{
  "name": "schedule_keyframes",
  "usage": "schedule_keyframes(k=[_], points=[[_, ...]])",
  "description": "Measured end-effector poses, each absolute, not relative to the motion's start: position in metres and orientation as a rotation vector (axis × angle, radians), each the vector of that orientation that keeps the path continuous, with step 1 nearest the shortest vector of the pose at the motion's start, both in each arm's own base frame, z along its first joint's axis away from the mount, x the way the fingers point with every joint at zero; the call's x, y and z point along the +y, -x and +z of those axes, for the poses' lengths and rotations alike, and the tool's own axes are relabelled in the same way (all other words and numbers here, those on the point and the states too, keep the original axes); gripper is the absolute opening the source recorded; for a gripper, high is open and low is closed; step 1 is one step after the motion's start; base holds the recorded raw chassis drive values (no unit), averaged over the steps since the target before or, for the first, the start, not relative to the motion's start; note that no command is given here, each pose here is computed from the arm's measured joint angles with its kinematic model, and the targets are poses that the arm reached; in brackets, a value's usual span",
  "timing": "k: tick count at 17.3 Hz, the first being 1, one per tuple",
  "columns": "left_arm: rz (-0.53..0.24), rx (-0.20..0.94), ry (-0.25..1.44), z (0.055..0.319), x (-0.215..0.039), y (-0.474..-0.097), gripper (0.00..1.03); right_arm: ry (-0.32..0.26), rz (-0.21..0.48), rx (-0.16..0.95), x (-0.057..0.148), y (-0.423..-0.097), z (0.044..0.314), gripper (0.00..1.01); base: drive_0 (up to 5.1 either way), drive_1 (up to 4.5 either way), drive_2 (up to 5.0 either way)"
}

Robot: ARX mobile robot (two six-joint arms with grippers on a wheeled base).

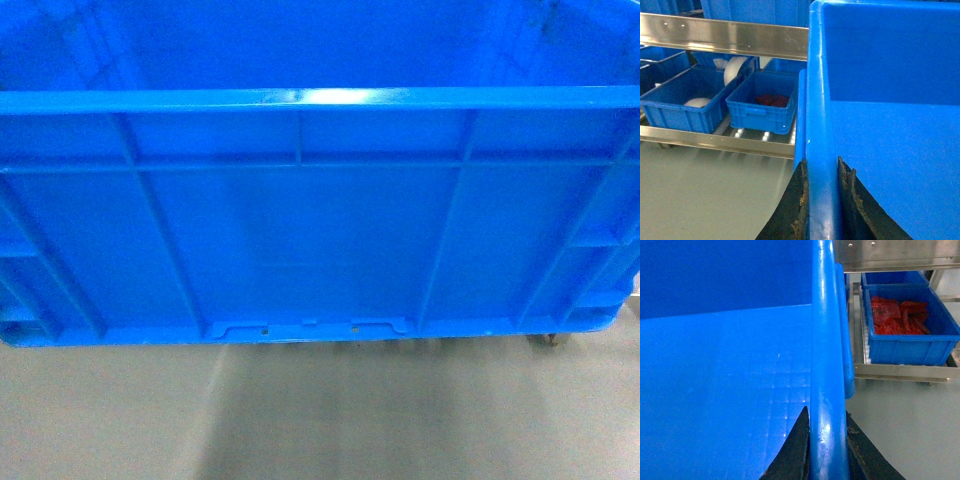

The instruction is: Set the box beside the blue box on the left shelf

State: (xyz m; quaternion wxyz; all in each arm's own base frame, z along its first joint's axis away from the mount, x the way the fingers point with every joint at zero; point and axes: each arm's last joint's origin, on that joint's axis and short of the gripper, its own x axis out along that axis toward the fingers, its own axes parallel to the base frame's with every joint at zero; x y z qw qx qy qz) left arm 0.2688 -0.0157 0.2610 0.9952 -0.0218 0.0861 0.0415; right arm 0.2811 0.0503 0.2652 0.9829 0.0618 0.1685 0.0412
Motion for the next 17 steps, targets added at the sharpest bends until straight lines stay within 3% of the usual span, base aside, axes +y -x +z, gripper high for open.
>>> schedule_keyframes(k=[17], points=[[0.076, 0.158, 0.045, 0.263, -0.0167, -0.2683, 0.11, -0.129, 0.079, 0.337, 0.0496, -0.2813, 0.2653, 0.09, 0.0, -0.04, 0.0]])
